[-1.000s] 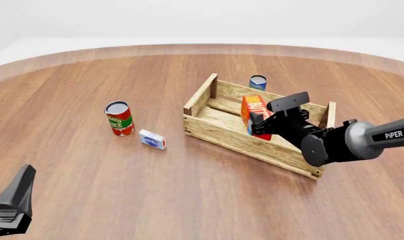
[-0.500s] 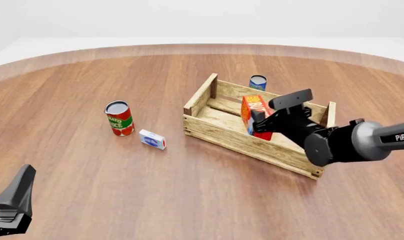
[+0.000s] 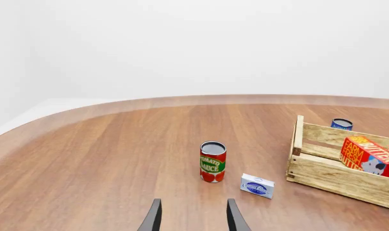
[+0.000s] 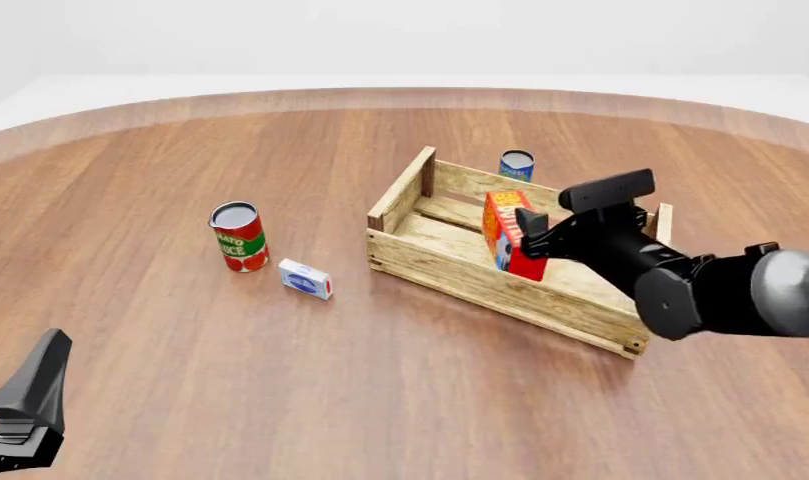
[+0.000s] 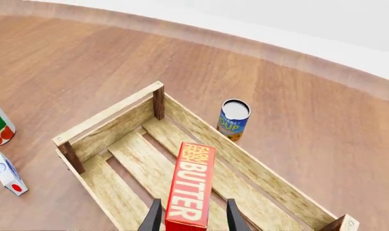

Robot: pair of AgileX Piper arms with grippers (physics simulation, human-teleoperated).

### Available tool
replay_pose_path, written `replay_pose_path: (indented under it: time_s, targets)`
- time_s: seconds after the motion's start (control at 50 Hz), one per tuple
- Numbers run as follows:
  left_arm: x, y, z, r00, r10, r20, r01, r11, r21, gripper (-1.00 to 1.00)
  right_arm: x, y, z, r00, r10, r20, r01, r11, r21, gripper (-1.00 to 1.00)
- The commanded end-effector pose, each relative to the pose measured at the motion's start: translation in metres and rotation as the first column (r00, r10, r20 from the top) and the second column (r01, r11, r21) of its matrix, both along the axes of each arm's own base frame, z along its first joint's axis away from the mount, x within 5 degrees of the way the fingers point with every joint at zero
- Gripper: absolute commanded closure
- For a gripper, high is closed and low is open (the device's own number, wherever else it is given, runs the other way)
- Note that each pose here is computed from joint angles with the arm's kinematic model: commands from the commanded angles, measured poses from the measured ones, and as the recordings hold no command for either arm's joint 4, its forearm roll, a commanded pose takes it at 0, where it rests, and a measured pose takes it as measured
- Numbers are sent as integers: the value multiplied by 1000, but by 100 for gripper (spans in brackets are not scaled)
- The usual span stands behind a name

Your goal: Pick up the butter and put it in the tray.

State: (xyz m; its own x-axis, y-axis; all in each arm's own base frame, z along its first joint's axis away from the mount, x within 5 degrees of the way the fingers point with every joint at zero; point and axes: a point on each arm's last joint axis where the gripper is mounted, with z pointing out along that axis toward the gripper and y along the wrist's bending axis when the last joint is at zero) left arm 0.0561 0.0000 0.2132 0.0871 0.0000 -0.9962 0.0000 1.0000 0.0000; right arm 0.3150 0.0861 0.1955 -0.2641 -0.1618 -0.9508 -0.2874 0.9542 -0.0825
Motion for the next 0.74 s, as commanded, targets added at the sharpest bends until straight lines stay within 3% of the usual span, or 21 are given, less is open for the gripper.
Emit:
replay_pose_path:
  time_s: [0.02, 0.74]
  targets:
    - [0, 0, 0, 1000, 0, 0, 0, 1000, 0, -100, -11, -5, 9, 1000, -8, 18, 8, 1000, 15, -100]
    - [0, 0, 0, 1000, 0, 0, 0, 1000, 0, -100, -35, -6, 42, 997, 3, 83, -7, 999, 52, -100]
